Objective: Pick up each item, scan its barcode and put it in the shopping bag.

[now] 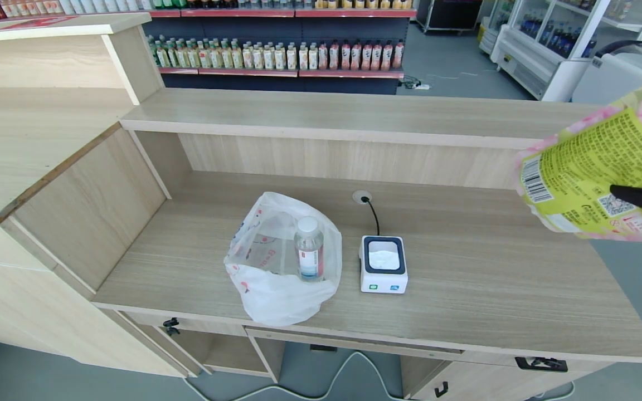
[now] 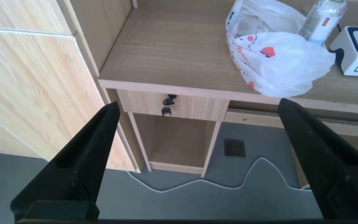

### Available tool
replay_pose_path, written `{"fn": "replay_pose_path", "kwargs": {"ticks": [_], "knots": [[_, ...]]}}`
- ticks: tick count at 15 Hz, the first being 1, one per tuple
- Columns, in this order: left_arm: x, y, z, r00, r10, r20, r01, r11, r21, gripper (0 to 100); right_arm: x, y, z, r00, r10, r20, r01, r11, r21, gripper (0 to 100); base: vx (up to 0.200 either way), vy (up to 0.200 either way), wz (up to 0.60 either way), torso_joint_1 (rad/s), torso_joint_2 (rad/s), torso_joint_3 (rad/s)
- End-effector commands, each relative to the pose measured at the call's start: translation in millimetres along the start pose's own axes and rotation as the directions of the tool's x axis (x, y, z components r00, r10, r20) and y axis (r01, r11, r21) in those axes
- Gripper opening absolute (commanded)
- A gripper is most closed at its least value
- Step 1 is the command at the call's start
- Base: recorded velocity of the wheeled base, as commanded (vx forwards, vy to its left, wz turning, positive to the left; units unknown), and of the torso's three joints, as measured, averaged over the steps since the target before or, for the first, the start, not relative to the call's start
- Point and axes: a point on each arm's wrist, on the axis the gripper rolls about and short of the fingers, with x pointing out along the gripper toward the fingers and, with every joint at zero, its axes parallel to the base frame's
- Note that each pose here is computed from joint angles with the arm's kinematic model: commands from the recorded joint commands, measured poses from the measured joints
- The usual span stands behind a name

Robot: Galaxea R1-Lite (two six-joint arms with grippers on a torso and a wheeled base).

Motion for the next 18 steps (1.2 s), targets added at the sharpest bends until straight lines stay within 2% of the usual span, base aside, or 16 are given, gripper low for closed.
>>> {"fn": "replay_pose_path", "kwargs": {"ticks": [1, 5, 8, 12, 14, 15, 16, 18], "knots": [[0, 0.0, 0.0, 1.0, 0.0, 0.0, 0.0, 1.0, -0.001, 100, -6, 16, -13, 1.0, -0.004, 0.006, 0.004, 1.0, -0.016, 0, 0.0, 0.0, 0.0, 0.0, 0.0, 0.0], [0, 0.0, 0.0, 1.0, 0.0, 0.0, 0.0, 1.0, -0.001, 100, 3, 3, -17, 0.999, -0.035, -0.007, 0.035, 0.998, -0.047, 0, 0.0, 0.0, 0.0, 0.0, 0.0, 0.0], [0, 0.0, 0.0, 1.0, 0.001, 0.0, -0.001, 1.0, -0.001, 100, 6, 3, -21, 0.999, -0.03, -0.017, 0.025, 0.973, -0.228, 0, 0.0, 0.0, 0.4, 0.002, 0.0, 0.003], [0, 0.0, 0.0, 1.0, 0.001, 0.0, -0.001, 1.0, -0.001, 100, 26, 6, -49, 0.999, 0.016, -0.043, -0.031, 0.928, -0.371, 0, 0.0, 0.0, 0.6, 0.005, 0.0, 0.0], [0, 0.0, 0.0, 1.0, 0.0, 0.0, 0.0, 1.0, -0.001, 100, 40, 4, -61, 0.998, 0.055, -0.041, -0.067, 0.908, -0.414, 0, 0.0, 0.0, 0.0, 0.0, 0.0, 0.0], [0, 0.0, 0.0, 1.0, 0.001, 0.0, -0.001, 1.0, -0.001, 100, 47, 3, -67, 0.995, 0.097, -0.033, -0.102, 0.886, -0.452, 0, 0.0, 0.0, 0.0, 0.0, 0.0, 0.0], [0, 0.0, 0.0, 1.0, 0.0, 0.0, 0.0, 1.0, -0.001, 100, 57, 2, -83, 0.983, 0.183, -0.016, -0.163, 0.828, -0.537, 0, 0.0, 0.0, 0.0, 0.0, 0.0, 0.0], [0, 0.0, 0.0, 1.0, 0.0, 0.0, 0.0, 1.0, -0.001, 100, 63, -7, -108, 0.976, 0.217, -0.031, -0.184, 0.733, -0.654, 0, 0.0, 0.0, 0.0, 0.0, 0.0, 0.0]]}}
